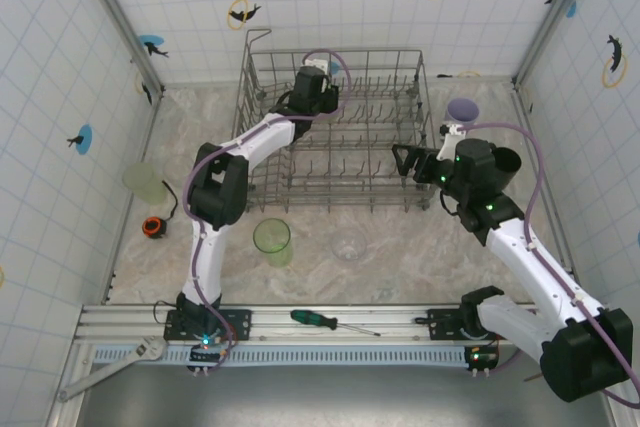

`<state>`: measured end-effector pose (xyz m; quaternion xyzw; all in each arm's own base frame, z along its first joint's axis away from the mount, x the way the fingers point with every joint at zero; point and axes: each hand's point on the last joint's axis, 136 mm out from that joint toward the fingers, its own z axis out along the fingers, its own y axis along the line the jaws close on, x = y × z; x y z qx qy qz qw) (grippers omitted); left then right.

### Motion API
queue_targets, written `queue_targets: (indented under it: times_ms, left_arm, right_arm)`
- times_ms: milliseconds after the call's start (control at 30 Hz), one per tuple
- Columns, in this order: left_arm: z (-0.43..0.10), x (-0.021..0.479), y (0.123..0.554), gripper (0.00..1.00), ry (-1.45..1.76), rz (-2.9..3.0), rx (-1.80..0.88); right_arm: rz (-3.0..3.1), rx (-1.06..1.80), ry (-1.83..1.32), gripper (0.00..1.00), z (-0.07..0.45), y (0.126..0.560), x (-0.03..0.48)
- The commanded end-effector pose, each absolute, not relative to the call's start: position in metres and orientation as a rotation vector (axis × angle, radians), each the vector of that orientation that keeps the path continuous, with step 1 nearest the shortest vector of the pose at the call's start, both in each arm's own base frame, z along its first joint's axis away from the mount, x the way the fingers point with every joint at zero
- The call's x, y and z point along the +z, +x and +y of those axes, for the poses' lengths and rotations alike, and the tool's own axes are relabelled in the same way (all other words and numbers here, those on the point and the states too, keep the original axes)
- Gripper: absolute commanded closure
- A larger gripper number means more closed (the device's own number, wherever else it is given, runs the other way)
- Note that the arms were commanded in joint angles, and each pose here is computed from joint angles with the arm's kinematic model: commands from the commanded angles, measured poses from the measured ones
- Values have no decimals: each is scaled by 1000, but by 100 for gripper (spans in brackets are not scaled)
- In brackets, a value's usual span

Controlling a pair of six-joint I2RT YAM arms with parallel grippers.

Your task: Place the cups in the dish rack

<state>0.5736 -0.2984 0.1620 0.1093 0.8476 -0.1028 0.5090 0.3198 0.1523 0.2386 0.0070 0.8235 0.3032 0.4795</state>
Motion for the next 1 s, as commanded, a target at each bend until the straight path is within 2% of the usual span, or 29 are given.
queue_targets:
  times_ms: [0,433,467,533,600,667,800,933,967]
  left_arm:
    - [-274,140,585,100,254,2048,-90]
    - [-256,108,586,100,239,2066,33]
    - [-257,105,586,97,240,2068,35]
    - [-258,104,588,83,245,2066,36]
    - [-259,104,590,77,251,2062,34]
    - [-261,106,591,54,253,2058,28]
    - [-262,113,591,23,245,2049,15]
    - [-263,123,590,3,223,2037,-17]
    - [-265,128,589,3,217,2034,-33]
  right_arm:
    - [1996,730,16,0,152,323,235]
    - [2003,691,28,0,147,329,240]
    - [2004,689,28,0,148,330,241]
    - [2008,688,30,0,148,331,242]
    - [2010,686,29,0,148,331,243]
    - [2013,689,38,0,147,330,244]
    - [2011,697,62,0,146,328,247]
    - [2007,703,78,0,145,325,249]
    - [2007,703,81,0,145,325,249]
